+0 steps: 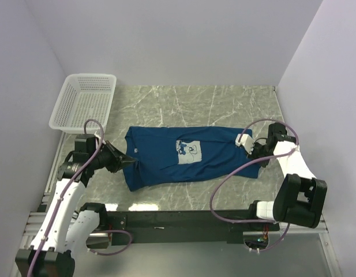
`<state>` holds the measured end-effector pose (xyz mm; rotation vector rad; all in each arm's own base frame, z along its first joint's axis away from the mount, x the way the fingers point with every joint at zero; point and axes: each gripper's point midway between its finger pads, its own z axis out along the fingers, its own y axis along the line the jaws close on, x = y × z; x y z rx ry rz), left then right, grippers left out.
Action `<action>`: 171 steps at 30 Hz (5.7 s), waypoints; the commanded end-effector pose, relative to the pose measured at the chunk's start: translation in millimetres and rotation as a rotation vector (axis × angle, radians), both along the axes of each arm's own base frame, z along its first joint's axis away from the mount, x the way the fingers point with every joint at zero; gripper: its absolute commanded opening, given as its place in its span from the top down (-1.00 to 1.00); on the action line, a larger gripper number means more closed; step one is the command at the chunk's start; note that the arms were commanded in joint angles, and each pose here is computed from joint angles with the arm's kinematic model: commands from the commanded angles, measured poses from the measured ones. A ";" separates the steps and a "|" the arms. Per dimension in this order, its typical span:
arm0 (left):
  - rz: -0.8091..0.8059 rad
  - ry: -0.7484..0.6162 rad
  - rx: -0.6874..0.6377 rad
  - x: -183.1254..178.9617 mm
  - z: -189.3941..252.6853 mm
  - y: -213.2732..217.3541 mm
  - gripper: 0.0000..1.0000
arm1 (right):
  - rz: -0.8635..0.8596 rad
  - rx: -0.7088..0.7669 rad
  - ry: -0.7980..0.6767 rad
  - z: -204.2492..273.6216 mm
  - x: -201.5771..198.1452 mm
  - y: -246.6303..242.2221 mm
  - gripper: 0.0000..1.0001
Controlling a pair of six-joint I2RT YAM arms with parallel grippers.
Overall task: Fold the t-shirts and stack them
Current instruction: Fold the tshirt
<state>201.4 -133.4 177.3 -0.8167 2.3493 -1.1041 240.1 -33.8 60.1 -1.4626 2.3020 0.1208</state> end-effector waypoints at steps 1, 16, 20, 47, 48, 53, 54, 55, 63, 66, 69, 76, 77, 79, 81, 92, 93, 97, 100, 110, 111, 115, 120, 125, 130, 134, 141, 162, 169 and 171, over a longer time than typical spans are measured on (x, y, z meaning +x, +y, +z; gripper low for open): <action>0.003 -0.107 -0.011 27.6 24.5 -2.4 0.99 | -0.054 0.018 -0.063 12.2 30.0 -4.6 1.00; 0.003 -0.135 0.039 81.5 37.7 1.6 0.99 | -0.068 0.035 -0.049 8.5 64.8 5.0 1.00; -0.016 -0.120 0.034 88.0 29.9 -1.2 0.99 | -0.069 0.031 -0.049 8.4 68.8 6.4 1.00; -0.029 -0.120 0.049 123.7 27.8 -0.6 0.99 | -0.093 0.033 -0.024 4.3 83.4 9.5 0.95; -0.032 -0.122 0.048 124.0 28.3 -1.0 0.99 | -0.093 0.030 -0.024 4.2 83.3 9.5 0.95; -0.032 -0.120 0.042 126.3 27.8 -1.8 0.99 | -0.092 0.025 -0.019 2.3 83.8 9.3 0.94; -0.036 -0.119 0.041 126.5 28.0 -2.2 0.99 | -0.093 0.024 -0.018 2.3 83.7 9.6 0.93; -0.037 -0.119 0.040 127.1 28.0 -2.5 0.99 | -0.093 0.023 -0.014 1.3 83.5 9.8 0.93; -0.044 -0.122 0.036 131.2 29.7 -3.7 0.99 | -0.097 0.016 -0.007 -1.1 84.1 8.7 0.93; -0.047 -0.124 0.033 134.0 30.8 -4.4 0.99 | -0.100 0.011 -0.005 -2.1 84.1 7.1 0.93; -0.059 -0.134 0.032 138.6 35.2 -6.1 0.99 | -0.101 0.003 -0.002 -3.1 83.4 6.3 0.93; -0.099 -0.118 0.035 158.2 34.2 -12.5 0.99 | -0.113 0.002 0.010 -7.9 82.6 5.5 0.93; -0.105 -0.117 0.034 160.4 34.2 -14.2 0.99 | -0.113 0.002 0.012 -8.3 82.5 5.5 0.93; -0.131 -0.110 0.033 165.7 33.0 -21.1 0.99 | -0.116 0.003 0.016 -10.0 82.8 5.5 0.93; -0.151 -0.113 0.037 169.9 34.3 -27.2 0.99 | -0.118 0.002 0.019 -11.0 82.5 5.3 0.93; -0.222 -0.072 0.068 186.3 16.8 -49.9 0.99 | -0.125 -0.006 0.030 -15.5 82.6 3.4 0.93; -0.225 -0.079 0.071 188.1 19.4 -51.6 0.99 | -0.126 -0.006 0.031 -15.6 83.0 3.4 0.93; -0.255 -0.070 0.087 189.7 14.5 -62.8 0.99 | -0.126 -0.009 0.033 -16.5 83.1 3.3 0.93; -0.275 -0.063 0.099 191.4 12.3 -71.0 0.99 | -0.127 -0.010 0.036 -17.4 82.8 2.6 0.93; -0.288 -0.053 0.119 206.4 9.1 -78.6 0.99 | -0.131 -0.012 0.040 -18.5 83.6 2.0 0.93; -0.290 -0.063 0.120 209.3 11.9 -79.2 0.99 | -0.131 -0.012 0.038 -18.4 84.0 1.9 0.93; -0.294 -0.047 0.128 215.7 5.2 -80.1 0.99 | -0.131 -0.017 0.038 -18.9 84.2 1.0 0.93; -0.299 -0.043 0.136 222.1 3.0 -80.8 0.99 | -0.133 -0.017 0.043 -20.7 84.1 0.8 0.93; -0.301 -0.031 0.147 229.9 -1.0 -81.6 0.99 | -0.134 -0.017 0.047 -21.2 83.5 0.9 0.92; -0.298 -0.018 0.156 236.6 -5.9 -81.7 0.99 | -0.136 -0.016 0.041 -20.2 84.9 1.3 0.92; -0.274 -0.005 0.177 241.2 -14.6 -75.9 0.99 | -0.154 -0.008 0.030 -18.3 87.9 1.8 0.88; -0.174 -0.225 0.197 265.7 41.6 -44.7 0.05 | -0.406 0.041 -0.203 35.8 122.3 -9.3 -0.22; 0.133 -0.456 0.279 69.3 55.6 50.4 -0.60 | 0.157 0.329 -0.116 78.5 73.6 358.6 -0.16; 0.238 -0.431 0.284 34.5 50.3 63.8 -0.60 | 0.019 0.270 -0.157 49.7 110.6 437.5 -0.16; 0.249 -0.428 0.312 26.4 50.9 68.3 -0.62 | 0.019 0.247 -0.141 33.7 108.9 446.9 -0.16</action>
